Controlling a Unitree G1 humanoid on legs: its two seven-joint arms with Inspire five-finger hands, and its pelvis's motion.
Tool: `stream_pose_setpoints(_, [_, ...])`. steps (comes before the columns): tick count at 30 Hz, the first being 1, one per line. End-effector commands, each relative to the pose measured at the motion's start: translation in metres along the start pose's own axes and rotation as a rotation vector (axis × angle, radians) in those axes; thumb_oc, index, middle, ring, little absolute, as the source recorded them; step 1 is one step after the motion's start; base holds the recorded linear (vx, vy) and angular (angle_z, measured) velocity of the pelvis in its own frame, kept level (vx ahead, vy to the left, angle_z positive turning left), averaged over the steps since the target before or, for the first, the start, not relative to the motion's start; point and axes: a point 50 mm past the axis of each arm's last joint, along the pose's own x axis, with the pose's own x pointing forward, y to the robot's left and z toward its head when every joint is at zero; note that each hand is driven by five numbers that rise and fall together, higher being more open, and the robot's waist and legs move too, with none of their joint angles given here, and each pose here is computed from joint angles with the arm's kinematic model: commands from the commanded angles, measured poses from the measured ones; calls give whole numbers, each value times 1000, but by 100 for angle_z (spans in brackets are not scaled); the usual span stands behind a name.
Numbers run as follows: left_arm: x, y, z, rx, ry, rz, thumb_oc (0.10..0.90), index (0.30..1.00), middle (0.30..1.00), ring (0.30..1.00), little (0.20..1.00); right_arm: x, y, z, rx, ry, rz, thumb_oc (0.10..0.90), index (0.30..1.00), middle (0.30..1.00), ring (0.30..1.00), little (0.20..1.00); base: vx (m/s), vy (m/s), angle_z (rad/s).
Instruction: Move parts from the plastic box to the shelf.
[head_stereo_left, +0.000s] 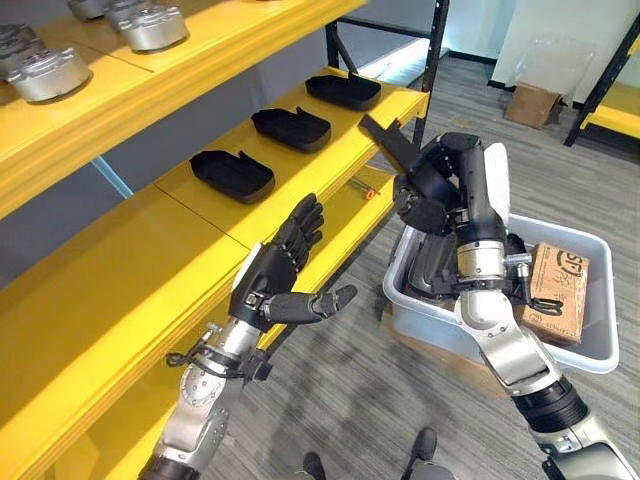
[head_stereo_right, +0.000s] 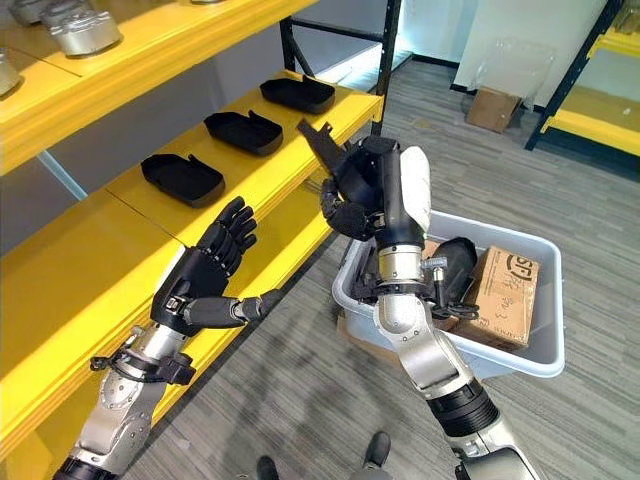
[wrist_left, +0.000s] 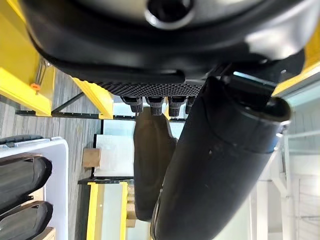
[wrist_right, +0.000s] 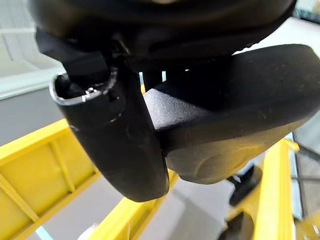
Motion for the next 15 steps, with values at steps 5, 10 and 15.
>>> stream_pose_setpoints(5, [17, -11, 44, 32, -249, -113, 900, 1000, 1000, 1000, 1000, 16, -35, 80, 119, -473, -233, 400, 300, 300, 300, 300, -14, 165, 6])
stream_pose_setpoints(10, [19, -14, 39, -56, -226, -143, 900, 1000, 1000, 1000, 1000, 9, -40, 82, 86, -500, -213, 400, 300, 300, 300, 300, -6, 124, 18])
stream_pose_setpoints(15, [21, -26, 30, -102, -212, -223, 900, 1000, 1000, 1000, 1000, 0, -43, 75, 52, -486, -200, 400, 300, 300, 300, 300, 23, 50, 94])
